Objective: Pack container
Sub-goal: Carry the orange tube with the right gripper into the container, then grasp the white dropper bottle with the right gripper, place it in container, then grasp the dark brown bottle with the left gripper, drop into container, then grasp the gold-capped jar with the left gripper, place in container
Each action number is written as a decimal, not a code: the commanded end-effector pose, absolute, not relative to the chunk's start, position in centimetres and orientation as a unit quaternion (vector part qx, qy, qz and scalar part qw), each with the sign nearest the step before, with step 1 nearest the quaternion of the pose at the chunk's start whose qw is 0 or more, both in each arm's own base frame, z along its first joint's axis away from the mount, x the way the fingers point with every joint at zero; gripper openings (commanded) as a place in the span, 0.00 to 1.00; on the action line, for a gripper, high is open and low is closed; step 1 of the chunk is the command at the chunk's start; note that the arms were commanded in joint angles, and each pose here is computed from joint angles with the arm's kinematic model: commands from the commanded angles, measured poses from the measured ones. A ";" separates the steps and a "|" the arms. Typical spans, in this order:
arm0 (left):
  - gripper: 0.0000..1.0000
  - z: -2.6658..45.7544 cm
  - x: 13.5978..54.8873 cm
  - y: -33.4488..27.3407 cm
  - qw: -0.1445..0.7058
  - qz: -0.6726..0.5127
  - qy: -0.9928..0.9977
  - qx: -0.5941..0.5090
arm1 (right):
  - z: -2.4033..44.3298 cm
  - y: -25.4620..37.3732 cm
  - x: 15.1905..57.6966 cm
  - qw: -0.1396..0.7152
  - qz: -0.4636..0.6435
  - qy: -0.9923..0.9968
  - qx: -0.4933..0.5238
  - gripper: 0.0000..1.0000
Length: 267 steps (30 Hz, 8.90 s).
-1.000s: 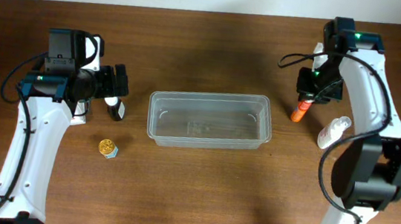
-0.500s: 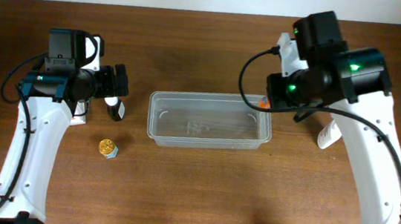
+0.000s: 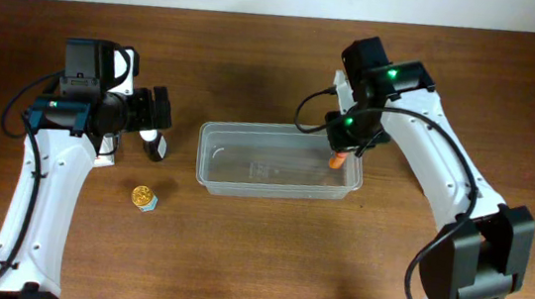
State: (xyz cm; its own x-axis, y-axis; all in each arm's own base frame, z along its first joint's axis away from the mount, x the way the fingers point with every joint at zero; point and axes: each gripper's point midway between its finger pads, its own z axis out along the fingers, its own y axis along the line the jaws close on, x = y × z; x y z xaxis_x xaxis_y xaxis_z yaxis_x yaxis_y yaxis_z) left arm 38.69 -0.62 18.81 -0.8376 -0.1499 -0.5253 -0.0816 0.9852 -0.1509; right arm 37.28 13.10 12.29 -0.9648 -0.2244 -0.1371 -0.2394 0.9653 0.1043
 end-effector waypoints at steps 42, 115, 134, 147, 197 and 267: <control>0.99 19.7 39.2 -0.6 0.291 -0.064 0.953 -0.054 | 13.5 -7.5 33.6 0.039 -0.012 0.968 0.247 0.98; 0.99 19.6 39.3 -0.6 0.291 -0.062 0.953 -0.054 | 16.3 10.8 31.8 0.080 0.065 0.993 -0.058 0.21; 0.99 19.6 39.3 -0.6 0.290 -0.063 0.953 -0.054 | 14.9 11.0 33.6 0.115 0.063 0.990 -0.058 0.86; 0.99 19.6 39.3 -0.6 0.291 -0.062 0.953 -0.054 | 24.3 -1.8 35.7 0.235 0.037 0.957 0.163 0.98; 0.01 23.3 39.5 -18.6 0.281 -0.098 0.943 0.153 | 17.5 -4.6 32.5 0.110 0.037 0.975 0.189 0.98; 0.35 1.5 27.0 0.2 -0.059 -0.037 0.989 -0.128 | 17.4 -4.5 31.8 0.097 0.036 0.978 0.180 0.98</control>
State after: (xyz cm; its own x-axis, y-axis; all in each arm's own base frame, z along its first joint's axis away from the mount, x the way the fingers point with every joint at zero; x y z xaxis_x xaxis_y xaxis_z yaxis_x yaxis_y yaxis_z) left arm 26.94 -0.01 1.98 -0.9617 -0.2426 0.1276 -0.2528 0.9649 -0.0704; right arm 32.02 -4.45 17.56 -0.9127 0.3645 -0.1849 0.3498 0.9306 0.1077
